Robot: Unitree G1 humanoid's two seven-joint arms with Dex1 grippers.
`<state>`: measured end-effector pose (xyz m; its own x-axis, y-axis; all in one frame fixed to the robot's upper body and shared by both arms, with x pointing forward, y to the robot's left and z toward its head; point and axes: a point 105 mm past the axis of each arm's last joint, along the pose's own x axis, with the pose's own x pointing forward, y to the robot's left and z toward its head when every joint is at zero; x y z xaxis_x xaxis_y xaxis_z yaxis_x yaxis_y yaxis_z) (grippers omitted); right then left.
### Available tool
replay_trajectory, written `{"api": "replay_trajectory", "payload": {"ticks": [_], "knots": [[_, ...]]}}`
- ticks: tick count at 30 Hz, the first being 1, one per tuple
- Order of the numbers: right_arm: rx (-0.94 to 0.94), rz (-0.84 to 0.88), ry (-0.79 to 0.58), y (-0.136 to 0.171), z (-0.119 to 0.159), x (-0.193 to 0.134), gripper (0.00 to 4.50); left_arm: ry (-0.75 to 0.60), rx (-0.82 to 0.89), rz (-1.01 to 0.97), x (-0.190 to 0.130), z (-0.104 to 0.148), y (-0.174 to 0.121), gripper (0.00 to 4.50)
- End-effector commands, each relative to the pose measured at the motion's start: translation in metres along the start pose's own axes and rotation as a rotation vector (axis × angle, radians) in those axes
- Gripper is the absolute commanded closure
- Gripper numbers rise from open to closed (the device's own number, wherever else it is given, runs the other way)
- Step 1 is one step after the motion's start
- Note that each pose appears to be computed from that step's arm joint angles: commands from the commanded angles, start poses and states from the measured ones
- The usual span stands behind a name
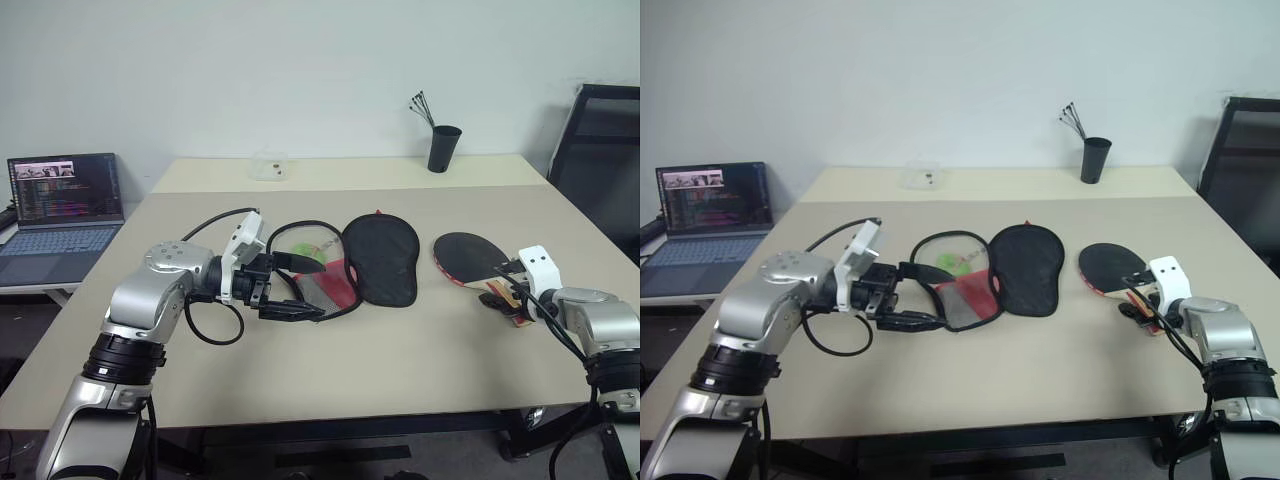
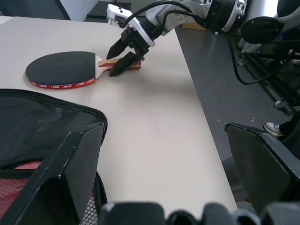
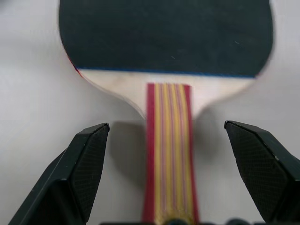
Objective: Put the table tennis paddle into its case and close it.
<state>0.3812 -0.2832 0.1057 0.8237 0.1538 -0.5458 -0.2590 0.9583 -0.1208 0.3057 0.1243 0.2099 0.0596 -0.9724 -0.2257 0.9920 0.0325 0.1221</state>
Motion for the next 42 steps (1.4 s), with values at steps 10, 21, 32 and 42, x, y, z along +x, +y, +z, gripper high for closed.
{"api": "replay_trajectory", "payload": {"ticks": [10, 21, 32, 42], "knots": [[0.073, 0.029, -0.02, 0.004, 0.006, 0.012, 1.46, -0.017, 0.04, 0.012, -0.002, 0.008, -0.004, 0.0], [0.164, -0.032, -0.208, -0.008, 0.06, -0.009, 3.41, -0.029, 0.008, 0.053, -0.007, 0.004, -0.011, 0.0], [0.22, 0.075, -0.33, 0.063, 0.113, -0.02, 3.41, -0.055, -0.014, 0.082, -0.006, 0.003, -0.019, 0.0], [0.289, 0.126, -0.288, 0.148, 0.121, 0.027, 3.41, -0.057, -0.016, 0.101, -0.005, 0.0, -0.021, 0.0]]}}
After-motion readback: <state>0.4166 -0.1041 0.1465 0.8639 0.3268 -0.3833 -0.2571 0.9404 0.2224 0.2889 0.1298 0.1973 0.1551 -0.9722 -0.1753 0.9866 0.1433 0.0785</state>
